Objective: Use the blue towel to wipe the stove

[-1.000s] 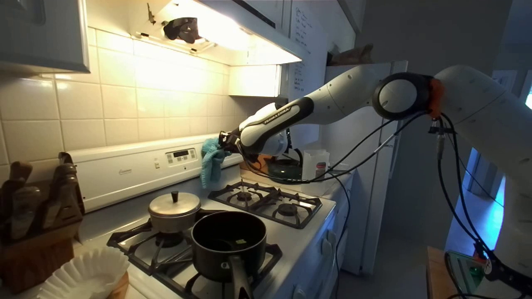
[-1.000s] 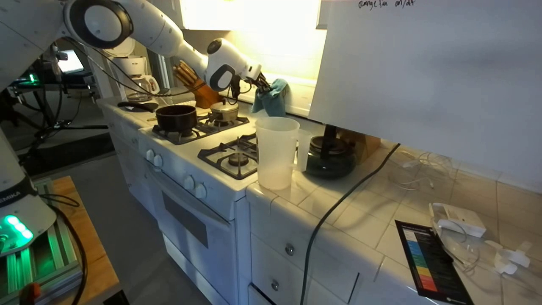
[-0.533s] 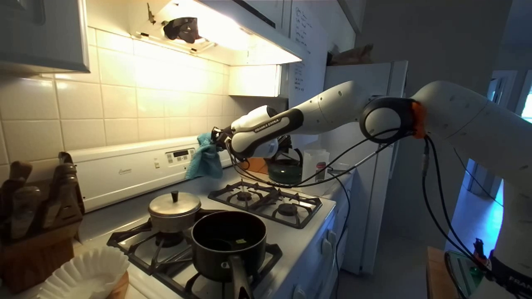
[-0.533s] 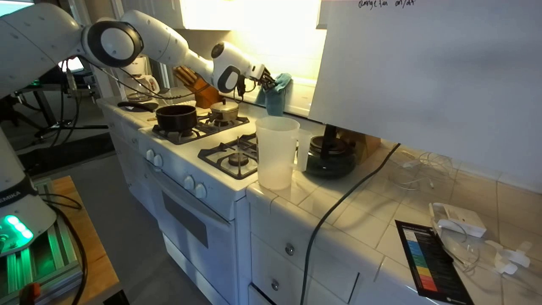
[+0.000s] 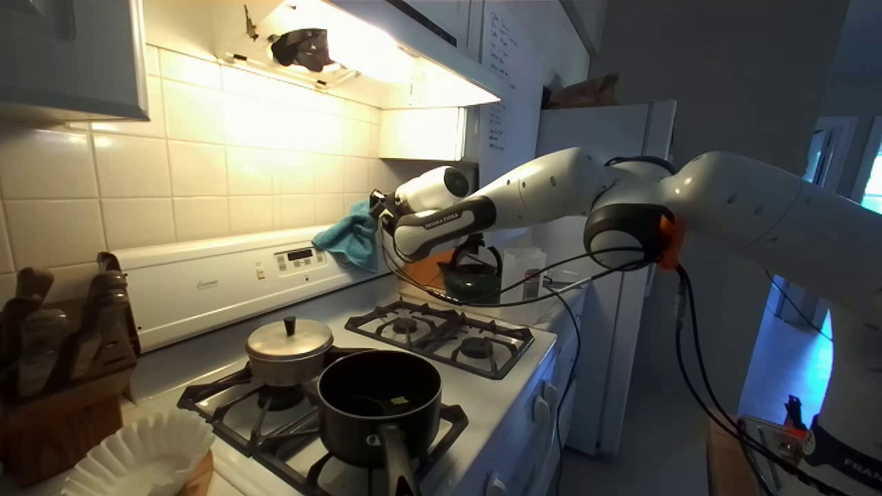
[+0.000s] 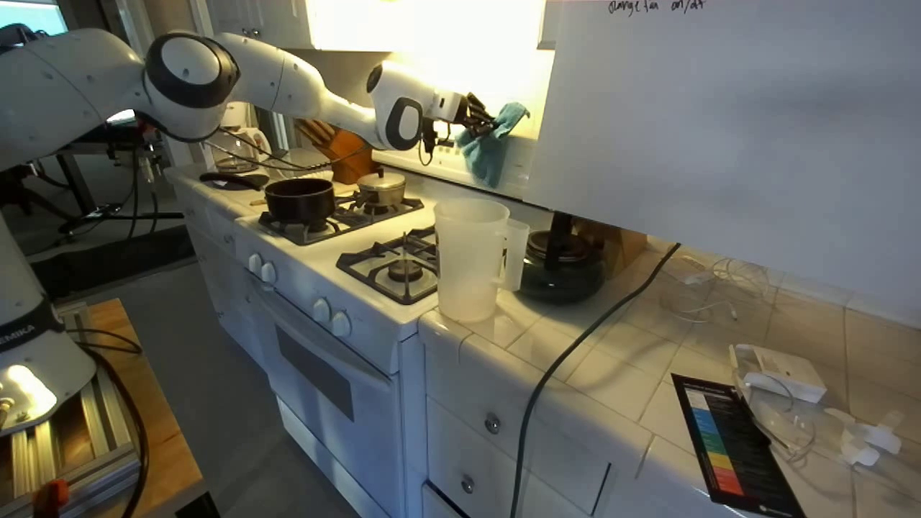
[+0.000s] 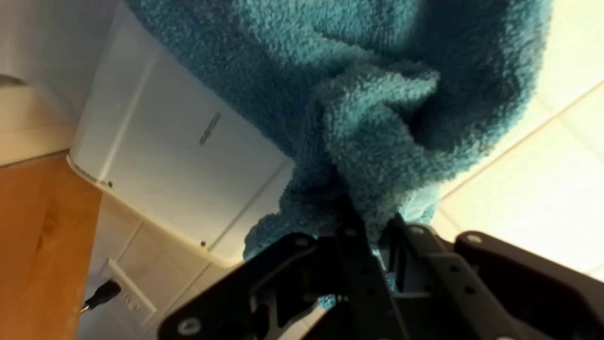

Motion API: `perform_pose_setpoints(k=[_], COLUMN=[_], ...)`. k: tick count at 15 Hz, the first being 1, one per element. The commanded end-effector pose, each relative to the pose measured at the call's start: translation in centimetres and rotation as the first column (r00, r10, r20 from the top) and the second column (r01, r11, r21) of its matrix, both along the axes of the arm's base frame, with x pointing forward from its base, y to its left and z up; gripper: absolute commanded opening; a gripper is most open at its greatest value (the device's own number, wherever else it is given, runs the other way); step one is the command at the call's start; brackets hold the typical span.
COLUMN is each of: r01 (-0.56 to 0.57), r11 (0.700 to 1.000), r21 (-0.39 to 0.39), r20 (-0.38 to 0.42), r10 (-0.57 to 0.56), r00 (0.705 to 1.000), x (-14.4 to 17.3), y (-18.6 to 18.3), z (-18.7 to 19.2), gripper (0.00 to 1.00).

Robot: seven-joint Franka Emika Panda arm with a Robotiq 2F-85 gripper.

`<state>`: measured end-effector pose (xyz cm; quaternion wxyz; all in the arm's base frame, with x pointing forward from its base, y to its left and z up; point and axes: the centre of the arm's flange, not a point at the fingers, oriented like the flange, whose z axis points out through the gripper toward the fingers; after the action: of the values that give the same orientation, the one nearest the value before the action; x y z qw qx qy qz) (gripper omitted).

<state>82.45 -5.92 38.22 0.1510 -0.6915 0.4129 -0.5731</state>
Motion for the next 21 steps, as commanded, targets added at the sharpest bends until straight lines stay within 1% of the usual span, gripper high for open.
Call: perform_pose_setpoints(k=[1,3,5,8,10,12,14,16,18,20,21], r01=[0.135,0.173,0.161,0.073,0.011,-0.044,-0.092,-0.136,-0.178,-0.238,-0.27], r11=[0.991,0.985,0.987,0.995,0.993,0.988,0.981,0.968,0.948,0.915,0.893], r21=[-0.011,-0.017,0.0,0.066,0.115,0.146,0.172,0.211,0.262,0.326,0.359], r20=[-0.006,-0.03,-0.043,-0.039,-0.02,0.014,0.051,0.08,0.099,0.11,0.111], r10=[-0.135,-0.173,-0.161,-0.071,-0.009,0.042,0.085,0.121,0.158,0.213,0.246], r00=[0.991,0.984,0.986,0.997,1.0,0.999,0.995,0.989,0.983,0.971,0.963], x=[0.5,0.2,0.3,1.3,1.9,2.4,2.8,3.0,3.0,2.7,2.5], y=[-2.6,-3.7,-3.5,-0.8,1.6,3.6,4.7,5.4,6.2,7.8,8.7], z=[-1.5,-2.6,-3.9,-5.6,-5.7,-5.0,-4.2,-3.4,-2.8,-2.4,-2.3], gripper=[0.03,0.03,0.03,0.03,0.03,0.03,0.03,0.03,0.03,0.03,0.03])
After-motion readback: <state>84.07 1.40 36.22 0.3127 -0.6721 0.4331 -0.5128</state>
